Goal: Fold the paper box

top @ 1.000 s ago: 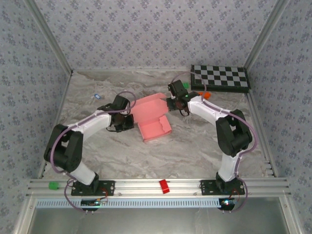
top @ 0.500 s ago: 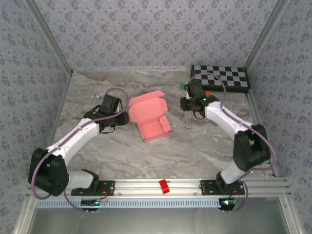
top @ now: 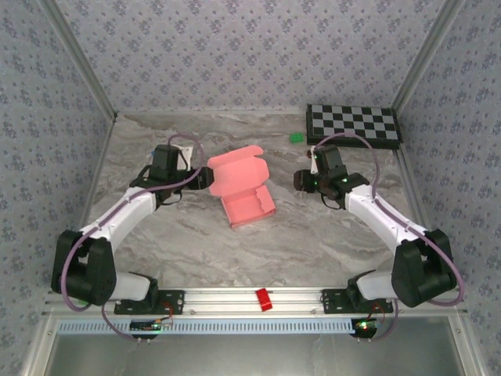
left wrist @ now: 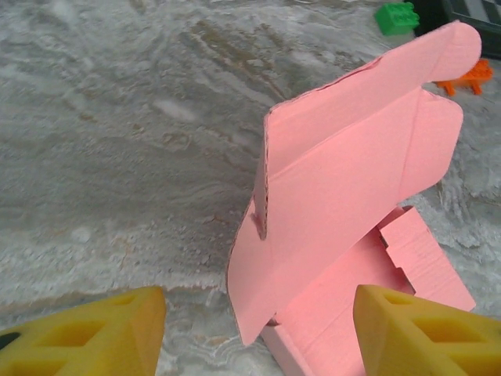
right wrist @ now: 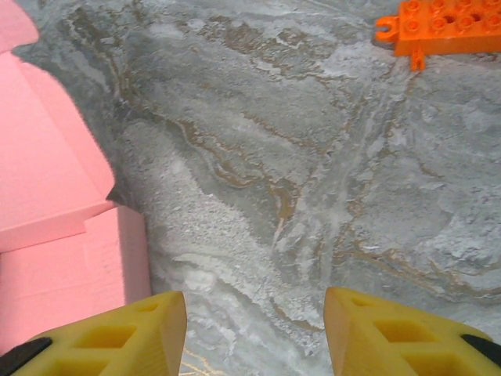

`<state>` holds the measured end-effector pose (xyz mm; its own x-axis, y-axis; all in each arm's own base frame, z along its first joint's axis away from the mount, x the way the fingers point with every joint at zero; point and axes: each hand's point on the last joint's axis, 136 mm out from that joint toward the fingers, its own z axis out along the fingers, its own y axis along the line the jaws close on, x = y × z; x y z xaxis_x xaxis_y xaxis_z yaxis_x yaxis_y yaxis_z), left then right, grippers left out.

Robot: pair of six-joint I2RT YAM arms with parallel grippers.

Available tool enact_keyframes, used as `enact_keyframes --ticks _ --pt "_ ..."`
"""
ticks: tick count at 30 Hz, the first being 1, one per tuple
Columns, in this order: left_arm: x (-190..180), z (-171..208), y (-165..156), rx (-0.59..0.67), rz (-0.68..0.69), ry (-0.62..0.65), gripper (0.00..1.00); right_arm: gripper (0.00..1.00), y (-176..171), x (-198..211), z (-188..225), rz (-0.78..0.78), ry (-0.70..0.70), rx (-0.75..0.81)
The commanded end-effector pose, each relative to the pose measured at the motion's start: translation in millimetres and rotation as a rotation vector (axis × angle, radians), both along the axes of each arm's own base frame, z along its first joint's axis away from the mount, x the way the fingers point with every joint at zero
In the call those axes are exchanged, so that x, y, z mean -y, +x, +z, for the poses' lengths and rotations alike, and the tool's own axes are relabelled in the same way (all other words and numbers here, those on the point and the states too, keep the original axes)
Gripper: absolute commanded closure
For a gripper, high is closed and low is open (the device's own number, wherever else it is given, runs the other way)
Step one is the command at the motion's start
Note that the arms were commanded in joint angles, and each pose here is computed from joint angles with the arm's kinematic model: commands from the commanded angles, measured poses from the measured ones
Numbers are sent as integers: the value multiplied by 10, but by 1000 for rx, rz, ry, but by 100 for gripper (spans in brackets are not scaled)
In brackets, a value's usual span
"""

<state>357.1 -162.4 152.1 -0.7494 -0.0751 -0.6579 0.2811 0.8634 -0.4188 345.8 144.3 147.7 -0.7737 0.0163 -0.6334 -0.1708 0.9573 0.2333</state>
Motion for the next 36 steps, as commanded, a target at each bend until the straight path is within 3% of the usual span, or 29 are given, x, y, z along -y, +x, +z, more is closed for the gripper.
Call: enact_keyframes --ticks 1,11,26,30,36 --pt "166 99 67 111 -150 -88 36 49 -113 -141 0 59 74 -63" --pt "257 -98 181 37 -221 -219 50 52 -121 -364 -72 119 135 -96" --pt "291 -218 251 -4 -224 -227 71 56 -12 -519 -228 122 118 -146" --pt "304 -207 255 -1 -241 -216 88 57 45 -587 -260 116 123 -151" --pt "327 -151 247 17 -267 -192 96 55 116 -735 -341 123 111 -167"
